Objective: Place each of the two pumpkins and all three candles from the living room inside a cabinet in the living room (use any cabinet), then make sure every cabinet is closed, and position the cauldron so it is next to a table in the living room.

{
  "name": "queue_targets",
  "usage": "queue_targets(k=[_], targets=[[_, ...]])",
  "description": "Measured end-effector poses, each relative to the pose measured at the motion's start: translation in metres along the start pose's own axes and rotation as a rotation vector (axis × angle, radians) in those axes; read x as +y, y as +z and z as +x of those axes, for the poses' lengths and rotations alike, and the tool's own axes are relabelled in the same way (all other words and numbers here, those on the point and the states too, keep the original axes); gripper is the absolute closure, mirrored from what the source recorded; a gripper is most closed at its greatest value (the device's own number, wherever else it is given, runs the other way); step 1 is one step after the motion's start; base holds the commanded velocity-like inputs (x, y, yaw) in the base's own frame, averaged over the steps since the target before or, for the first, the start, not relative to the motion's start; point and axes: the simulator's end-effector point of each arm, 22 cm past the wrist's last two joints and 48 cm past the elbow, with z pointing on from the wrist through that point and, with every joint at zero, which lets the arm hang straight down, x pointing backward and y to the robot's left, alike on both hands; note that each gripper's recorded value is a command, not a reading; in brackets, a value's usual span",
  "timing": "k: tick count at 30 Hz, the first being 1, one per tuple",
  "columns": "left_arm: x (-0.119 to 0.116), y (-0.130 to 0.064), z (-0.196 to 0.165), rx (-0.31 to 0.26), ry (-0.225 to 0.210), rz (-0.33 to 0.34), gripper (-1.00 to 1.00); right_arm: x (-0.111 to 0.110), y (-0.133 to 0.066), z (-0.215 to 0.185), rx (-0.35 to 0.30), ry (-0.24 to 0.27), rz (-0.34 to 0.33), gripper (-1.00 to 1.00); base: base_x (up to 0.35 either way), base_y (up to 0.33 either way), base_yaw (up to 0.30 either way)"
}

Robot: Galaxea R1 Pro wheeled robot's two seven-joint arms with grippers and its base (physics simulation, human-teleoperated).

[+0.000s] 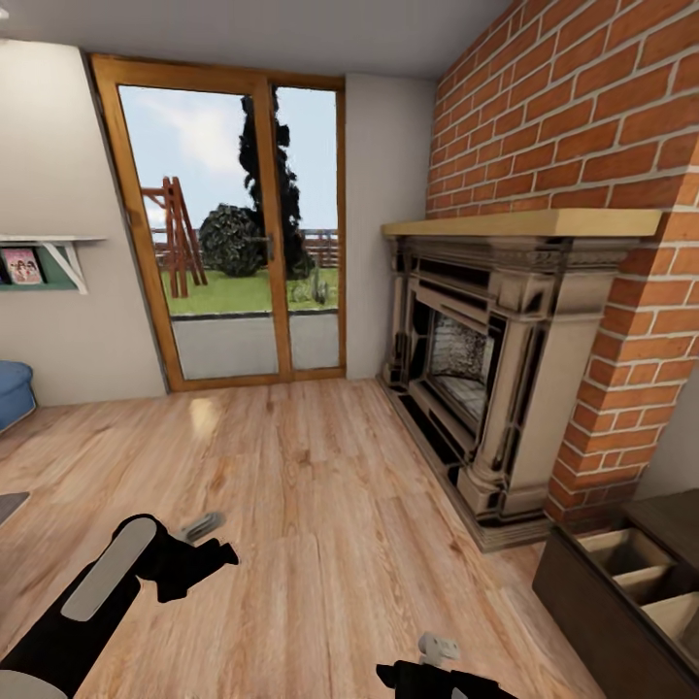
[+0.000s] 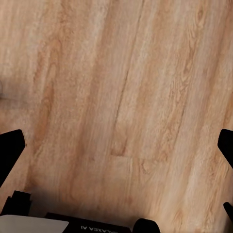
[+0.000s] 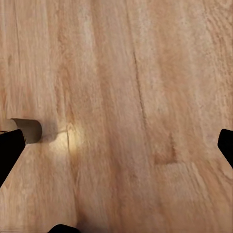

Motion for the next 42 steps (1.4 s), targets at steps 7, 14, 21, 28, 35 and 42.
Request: queue_targets(k=[7, 14, 21, 28, 35, 42], targets=[[0.002, 0.000, 0.000, 0.001, -0.004, -0.003, -1.00, 0.001, -0.001, -0.002, -0.005, -0.001, -0.001, -1.00, -0.004, 0.009, 0.252], [0.002, -0.002, 0.000, -0.002, 0.000, -0.006, -1.00, 0.001, -0.003, -0.011, -0.040, -0.012, -0.002, -1.00, 0.000, 0.000, 0.189], [0.002, -0.006, -0.002, -0.013, 0.003, -0.005, -1.00, 0.004, -0.005, -0.020, -0.070, -0.021, -0.007, -1.00, 0.100, 0.101, 0.030], [0.004, -0.009, -0.005, -0.020, 0.005, -0.010, -1.00, 0.007, -0.007, -0.029, -0.105, -0.042, -0.018, -1.00, 0.079, 0.079, 0.002], [0.020, -0.002, -0.003, -0.003, -0.015, -0.042, -1.00, 0.009, -0.006, -0.027, -0.105, -0.107, -0.014, -1.00, -0.010, 0.124, 0.000], [0.022, 0.000, -0.001, 0.002, -0.020, -0.047, -1.00, 0.009, -0.006, -0.027, -0.101, -0.109, -0.016, -1.00, -0.064, 0.129, 0.000]])
